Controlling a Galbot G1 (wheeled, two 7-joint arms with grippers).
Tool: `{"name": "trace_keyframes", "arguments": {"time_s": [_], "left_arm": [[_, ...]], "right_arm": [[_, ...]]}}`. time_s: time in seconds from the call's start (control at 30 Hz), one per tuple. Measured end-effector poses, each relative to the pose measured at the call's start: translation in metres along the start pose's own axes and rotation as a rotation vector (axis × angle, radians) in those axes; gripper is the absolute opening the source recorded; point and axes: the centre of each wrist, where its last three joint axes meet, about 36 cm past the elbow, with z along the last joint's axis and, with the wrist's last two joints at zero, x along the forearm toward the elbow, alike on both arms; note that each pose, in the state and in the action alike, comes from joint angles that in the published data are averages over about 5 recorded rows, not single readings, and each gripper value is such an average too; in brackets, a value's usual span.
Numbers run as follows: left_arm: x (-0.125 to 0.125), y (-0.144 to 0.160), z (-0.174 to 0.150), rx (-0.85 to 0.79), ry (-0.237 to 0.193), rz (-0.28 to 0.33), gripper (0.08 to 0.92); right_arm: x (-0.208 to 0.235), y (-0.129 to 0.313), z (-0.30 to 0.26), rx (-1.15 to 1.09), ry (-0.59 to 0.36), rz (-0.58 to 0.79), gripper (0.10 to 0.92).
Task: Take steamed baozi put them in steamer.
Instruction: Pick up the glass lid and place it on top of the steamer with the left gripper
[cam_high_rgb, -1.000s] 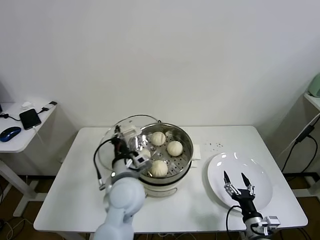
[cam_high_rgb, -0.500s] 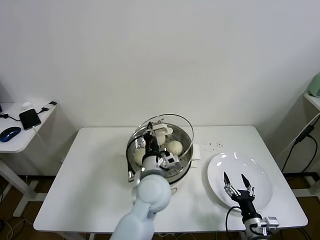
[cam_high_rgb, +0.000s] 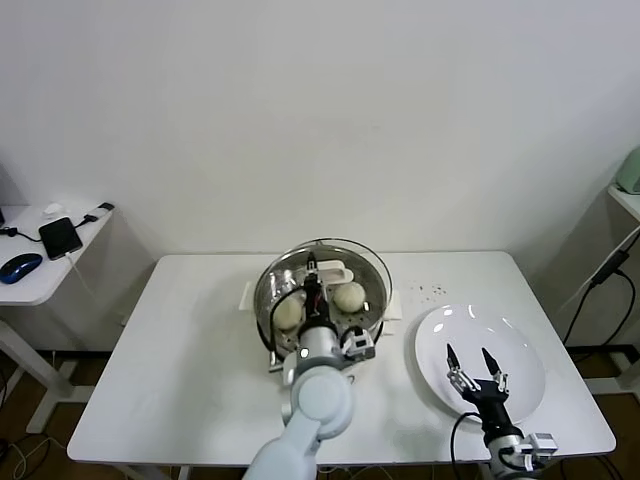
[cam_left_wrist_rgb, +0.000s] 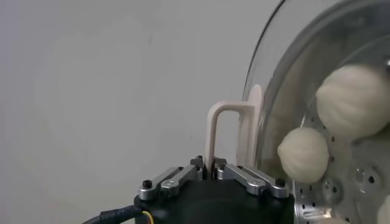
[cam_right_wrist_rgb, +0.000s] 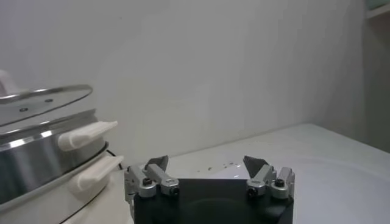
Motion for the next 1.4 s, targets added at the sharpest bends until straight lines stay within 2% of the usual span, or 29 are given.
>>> {"name": "trace_keyframes", "arguments": {"time_s": [0.33, 1.4], "left_arm": [[0.001, -0.012, 0.000, -0.057, -0.006, -0.017, 0.166], [-0.007, -0.014, 0.009, -0.081, 0.003, 0.011, 0.166]], "right_arm": [[0.002, 0.000, 0.001, 0.000, 0.000, 0.000, 0.823], [0.002, -0.001, 0.003, 0.001, 0.002, 0.002, 0.823]]}}
